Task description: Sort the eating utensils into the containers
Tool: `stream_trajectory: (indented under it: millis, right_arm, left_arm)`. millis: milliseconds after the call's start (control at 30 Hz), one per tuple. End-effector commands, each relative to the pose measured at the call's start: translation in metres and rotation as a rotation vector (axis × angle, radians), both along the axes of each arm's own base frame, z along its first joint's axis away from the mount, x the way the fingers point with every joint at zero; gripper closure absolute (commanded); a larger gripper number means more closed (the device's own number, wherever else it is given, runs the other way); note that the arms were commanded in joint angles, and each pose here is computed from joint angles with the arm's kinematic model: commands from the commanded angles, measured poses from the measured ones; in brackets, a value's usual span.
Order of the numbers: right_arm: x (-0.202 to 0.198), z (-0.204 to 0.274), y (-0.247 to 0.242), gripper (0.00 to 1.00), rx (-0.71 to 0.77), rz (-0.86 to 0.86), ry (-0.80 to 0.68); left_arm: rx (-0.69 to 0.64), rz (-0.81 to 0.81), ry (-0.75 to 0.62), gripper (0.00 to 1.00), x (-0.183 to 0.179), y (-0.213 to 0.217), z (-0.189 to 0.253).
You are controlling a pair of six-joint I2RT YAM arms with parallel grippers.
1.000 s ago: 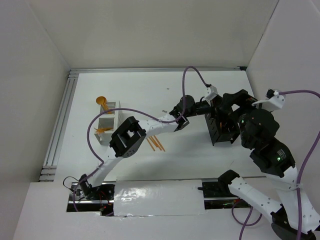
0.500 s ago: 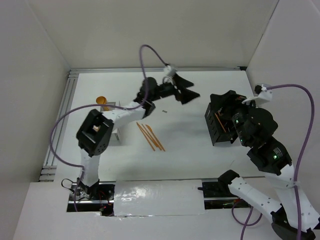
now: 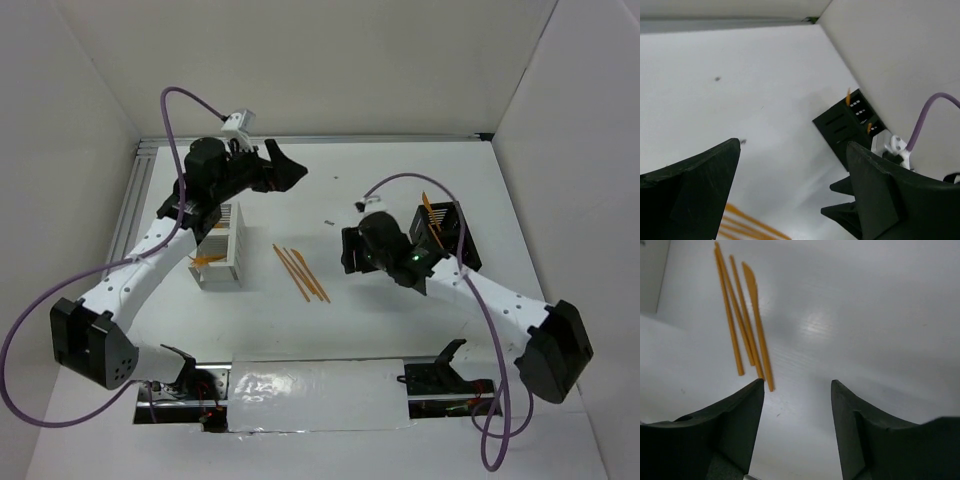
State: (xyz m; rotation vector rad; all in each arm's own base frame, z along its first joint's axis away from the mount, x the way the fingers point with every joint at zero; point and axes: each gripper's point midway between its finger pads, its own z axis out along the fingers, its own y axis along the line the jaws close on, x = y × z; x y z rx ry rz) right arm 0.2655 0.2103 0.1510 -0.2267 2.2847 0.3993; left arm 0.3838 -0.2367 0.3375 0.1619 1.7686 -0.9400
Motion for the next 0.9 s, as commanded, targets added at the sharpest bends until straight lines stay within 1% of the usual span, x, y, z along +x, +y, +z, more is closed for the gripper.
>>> stream_trajectory:
  millis: [0,33,100,133,200,233,267,333,467,567,667,867]
  right_arm:
    - [0.002,0.003,0.037,0.39,0.053,0.063,-0.078]
    - [0.001,-0.001,0.042,0.44,0.044,0.071,-0.079]
    - [-0.006,-0.023,0.051,0.48,0.017,0.094,-0.049]
    - [-0.007,-0.026,0.055,0.52,0.019,0.102,-0.047]
    - [-0.013,-0.038,0.069,0.53,0.028,0.149,-0.025]
    - [-0.014,-0.041,0.072,0.55,0.027,0.155,-0.022]
    - [-0.015,-0.044,0.076,0.55,0.025,0.164,-0.021]
    - [-0.018,-0.059,0.083,0.56,-0.005,0.185,0.002]
    - [-0.006,-0.069,0.099,0.56,-0.017,0.184,0.001]
    - [0.0,-0.081,0.105,0.6,-0.041,0.175,0.01]
    - [0.003,-0.095,0.109,0.62,-0.065,0.169,0.026]
    - [0.005,-0.12,0.108,0.64,-0.123,0.17,0.059]
  left_arm:
    - [0.154,0.164,0.191,0.0,-0.01,0.037,-0.045]
    - [0.174,0.184,0.238,0.0,-0.015,0.043,-0.055]
    - [0.194,0.206,0.26,0.0,-0.02,0.048,-0.061]
    - [0.208,0.2,0.273,0.0,-0.022,0.047,-0.065]
    - [0.245,0.199,0.322,0.0,-0.029,0.047,-0.083]
    - [0.255,0.203,0.333,0.0,-0.029,0.047,-0.089]
    - [0.267,0.215,0.387,0.01,-0.03,0.047,-0.105]
    - [0.28,0.24,0.443,0.02,-0.031,0.049,-0.126]
    - [0.301,0.266,0.547,0.03,-0.031,0.048,-0.17]
    - [0.315,0.29,0.588,0.03,-0.028,0.05,-0.187]
    - [0.346,0.339,0.612,0.04,-0.023,0.058,-0.2]
    - [0.369,0.353,0.668,0.05,-0.026,0.064,-0.22]
